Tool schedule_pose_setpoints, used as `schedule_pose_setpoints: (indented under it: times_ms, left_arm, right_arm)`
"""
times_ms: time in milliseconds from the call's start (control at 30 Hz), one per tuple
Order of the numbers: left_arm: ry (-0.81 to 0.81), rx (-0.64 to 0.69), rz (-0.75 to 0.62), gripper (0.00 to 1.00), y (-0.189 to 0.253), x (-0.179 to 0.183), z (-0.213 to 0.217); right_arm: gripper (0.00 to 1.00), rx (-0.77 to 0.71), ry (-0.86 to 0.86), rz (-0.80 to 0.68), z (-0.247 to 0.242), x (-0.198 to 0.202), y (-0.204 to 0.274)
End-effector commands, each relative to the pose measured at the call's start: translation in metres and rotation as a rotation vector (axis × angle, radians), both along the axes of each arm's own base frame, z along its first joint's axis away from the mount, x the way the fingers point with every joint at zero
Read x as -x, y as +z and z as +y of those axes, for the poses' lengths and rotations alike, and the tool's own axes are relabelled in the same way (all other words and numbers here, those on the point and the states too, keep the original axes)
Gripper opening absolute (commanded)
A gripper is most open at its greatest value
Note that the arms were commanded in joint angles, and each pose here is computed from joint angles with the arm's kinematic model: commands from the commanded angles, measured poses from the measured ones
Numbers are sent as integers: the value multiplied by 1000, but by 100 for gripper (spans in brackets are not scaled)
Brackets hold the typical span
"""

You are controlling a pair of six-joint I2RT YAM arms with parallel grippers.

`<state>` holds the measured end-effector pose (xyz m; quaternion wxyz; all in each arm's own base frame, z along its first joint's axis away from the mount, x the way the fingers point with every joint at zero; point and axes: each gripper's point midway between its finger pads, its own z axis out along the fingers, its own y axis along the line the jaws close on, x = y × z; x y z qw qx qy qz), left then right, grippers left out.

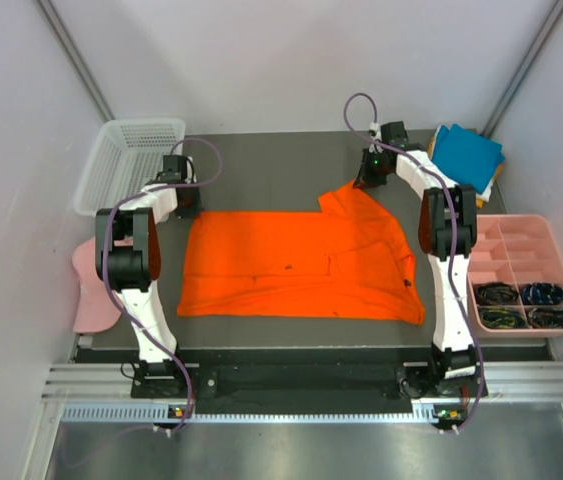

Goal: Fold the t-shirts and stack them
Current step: Grap the side of the flattened tshirt furthest away from the robot with both arms

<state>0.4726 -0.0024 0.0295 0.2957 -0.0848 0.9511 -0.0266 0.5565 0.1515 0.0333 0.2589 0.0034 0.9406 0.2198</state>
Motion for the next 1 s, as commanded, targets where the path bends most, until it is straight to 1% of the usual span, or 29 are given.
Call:
schedule_pose_setpoints:
  times_ms: [0, 67, 100, 167, 233, 300, 333, 367, 500, 567, 633, 700, 733, 767, 800, 833, 900, 967]
  left_arm:
    - [28, 18, -38, 0, 7, -3, 1]
    - [62, 0, -57, 0, 14, -4, 7]
    - [69, 4, -66, 0, 17, -5, 7]
    - [86, 1, -88, 0, 25, -6, 8]
    - [112, -1, -111, 0, 30, -7, 11]
    - [129, -5, -138, 0, 39, -7, 12]
    - [138, 5, -144, 0, 39, -5, 12]
    - [142, 10, -158, 0, 44, -5, 11]
    - [177, 33, -180, 0, 47, -1, 10]
    - [184, 49, -182, 0, 46, 3, 9]
    - [188, 71, -175, 0, 42, 9, 5]
    - [199, 83, -188, 0, 47, 10, 3]
    - [208, 86, -184, 0, 46, 13, 4]
    - [212, 95, -199, 0, 51, 13, 2]
    - [216, 107, -205, 0, 52, 15, -1]
    - [223, 104, -201, 0, 50, 19, -1]
    - [239, 111, -210, 0, 53, 23, -2]
    - [248, 126, -228, 0, 60, 27, -3]
  right_arm:
    - [0, -16, 12, -74, -2, -6, 27]
    - [0, -18, 6, -93, -3, -3, 34]
    - [0, -20, 1, -122, -4, -3, 52]
    - [0, -5, -19, -130, -8, 2, 60]
    - [0, -5, -57, -162, -13, 5, 85]
    - [0, 20, -101, -155, -20, 14, 86]
    - [0, 19, -124, -180, -23, 18, 103]
    - [0, 36, -144, -168, -28, 24, 100]
    - [0, 39, -209, -201, -38, 44, 127]
    - [0, 18, -223, -212, -39, 61, 140]
    - [0, 13, -249, -190, -42, 76, 137]
    - [0, -4, -266, -217, -44, 89, 153]
    - [0, -7, -276, -192, -44, 99, 145]
    - [0, -19, -281, -212, -45, 106, 157]
    - [0, -28, -286, -203, -44, 113, 157]
    - [0, -34, -278, -177, -42, 123, 151]
    - [0, -50, -261, -218, -38, 139, 167]
    - [0, -32, -247, -207, -34, 159, 162]
